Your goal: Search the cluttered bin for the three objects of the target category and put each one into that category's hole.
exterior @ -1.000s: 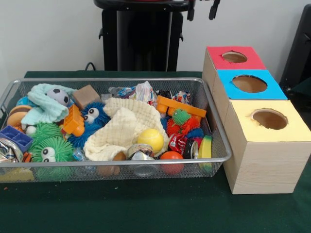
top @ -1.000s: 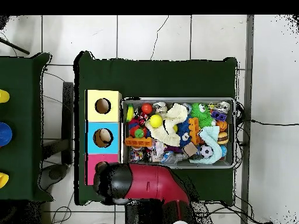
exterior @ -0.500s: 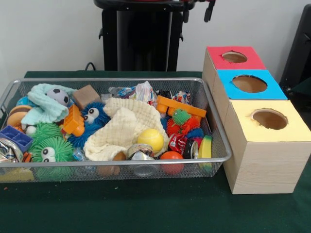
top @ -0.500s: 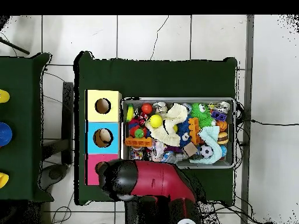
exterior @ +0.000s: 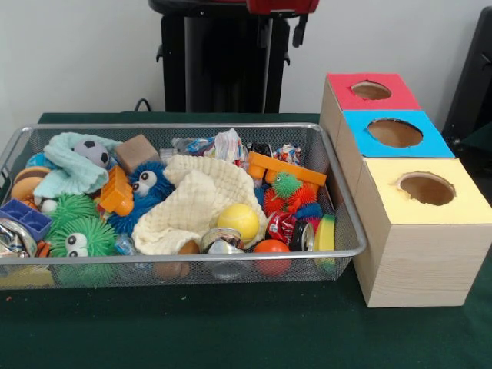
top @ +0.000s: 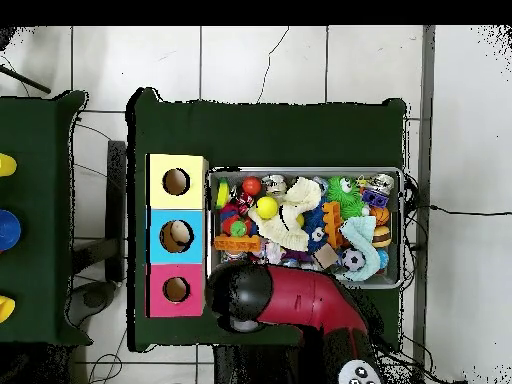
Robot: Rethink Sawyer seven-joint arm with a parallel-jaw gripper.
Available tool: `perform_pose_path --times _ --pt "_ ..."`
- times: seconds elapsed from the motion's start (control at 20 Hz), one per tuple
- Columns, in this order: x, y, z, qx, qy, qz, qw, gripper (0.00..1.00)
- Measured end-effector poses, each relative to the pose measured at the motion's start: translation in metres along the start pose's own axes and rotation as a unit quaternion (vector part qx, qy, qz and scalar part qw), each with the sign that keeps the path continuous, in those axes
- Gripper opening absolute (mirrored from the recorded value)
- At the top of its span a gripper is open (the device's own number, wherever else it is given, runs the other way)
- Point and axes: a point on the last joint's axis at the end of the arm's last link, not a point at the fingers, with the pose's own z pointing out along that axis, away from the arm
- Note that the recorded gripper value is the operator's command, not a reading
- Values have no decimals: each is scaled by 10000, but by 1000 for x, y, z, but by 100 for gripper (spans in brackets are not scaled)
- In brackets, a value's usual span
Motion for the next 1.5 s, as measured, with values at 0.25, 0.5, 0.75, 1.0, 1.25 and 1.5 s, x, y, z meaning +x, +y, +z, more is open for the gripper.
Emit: perform_pose_path --times 0.25,0.5,0.75,1.0,1.25,1.5 --pt "-3 -13 8 8 59 -13 10000 100" --pt "-10 -17 16 26 14 -117 9999 100" --pt "-24 -17 25 116 -156 -317 9993 100" --pt "-35 -19 34 196 -271 -428 9985 100" --pt "-43 -24 40 276 -307 -509 9979 100" --pt "-52 -26 42 288 -333 -512 9977 100"
